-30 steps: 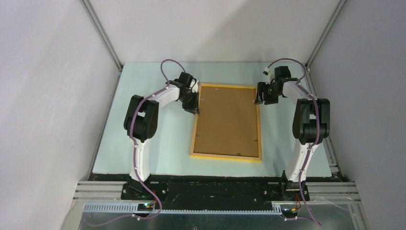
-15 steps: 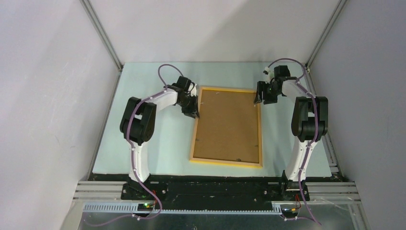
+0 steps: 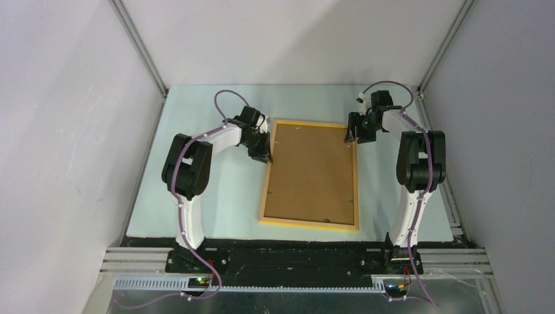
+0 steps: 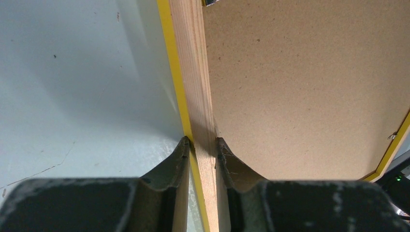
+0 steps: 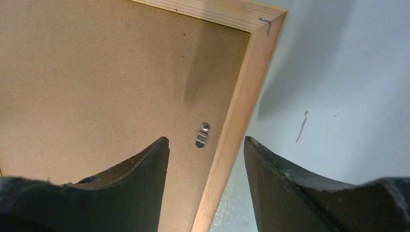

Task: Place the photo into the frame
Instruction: Install the photo frame at the center of the board.

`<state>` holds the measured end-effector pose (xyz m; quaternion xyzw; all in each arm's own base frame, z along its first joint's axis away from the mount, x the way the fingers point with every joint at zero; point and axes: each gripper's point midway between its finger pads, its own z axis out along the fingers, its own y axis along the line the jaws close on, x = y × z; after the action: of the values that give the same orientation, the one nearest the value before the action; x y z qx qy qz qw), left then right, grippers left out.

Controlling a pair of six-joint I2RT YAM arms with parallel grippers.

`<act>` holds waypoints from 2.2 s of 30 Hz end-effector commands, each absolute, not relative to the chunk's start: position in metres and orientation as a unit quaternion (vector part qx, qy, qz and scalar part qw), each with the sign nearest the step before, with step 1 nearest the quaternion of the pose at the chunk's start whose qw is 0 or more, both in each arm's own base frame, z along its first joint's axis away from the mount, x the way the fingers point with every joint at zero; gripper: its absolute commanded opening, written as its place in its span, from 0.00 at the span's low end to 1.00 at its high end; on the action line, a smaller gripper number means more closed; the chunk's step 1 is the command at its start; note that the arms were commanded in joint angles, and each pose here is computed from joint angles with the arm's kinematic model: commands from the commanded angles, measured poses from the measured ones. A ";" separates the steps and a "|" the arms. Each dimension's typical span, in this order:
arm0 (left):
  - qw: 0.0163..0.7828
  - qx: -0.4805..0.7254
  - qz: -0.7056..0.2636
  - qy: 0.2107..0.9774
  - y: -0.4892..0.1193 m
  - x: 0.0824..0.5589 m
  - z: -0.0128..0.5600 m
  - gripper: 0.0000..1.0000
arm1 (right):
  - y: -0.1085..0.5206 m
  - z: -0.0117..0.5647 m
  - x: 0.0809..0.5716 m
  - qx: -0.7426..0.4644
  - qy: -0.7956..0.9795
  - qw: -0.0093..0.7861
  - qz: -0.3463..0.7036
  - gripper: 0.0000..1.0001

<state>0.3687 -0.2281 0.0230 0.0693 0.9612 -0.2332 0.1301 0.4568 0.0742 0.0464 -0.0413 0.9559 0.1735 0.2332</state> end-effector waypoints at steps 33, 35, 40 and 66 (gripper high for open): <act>0.086 0.073 -0.228 0.967 -0.227 0.341 0.018 0.00 | 0.074 0.019 0.456 -0.052 0.968 0.221 0.109 0.43; 0.087 0.073 -0.229 0.967 -0.227 0.342 0.019 0.00 | 0.074 0.021 0.456 -0.054 0.967 0.222 0.111 0.40; 0.088 0.074 -0.228 0.967 -0.227 0.342 0.019 0.00 | 0.074 0.024 0.455 -0.057 0.965 0.223 0.125 0.36; 0.093 0.074 -0.225 0.967 -0.226 0.344 0.021 0.00 | 0.070 0.038 0.451 -0.050 0.959 0.222 0.171 0.51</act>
<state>0.3686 -0.2279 0.0231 0.0692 0.9613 -0.2328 0.1300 0.4528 0.0685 0.0271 -0.0467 0.9627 0.1544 0.2173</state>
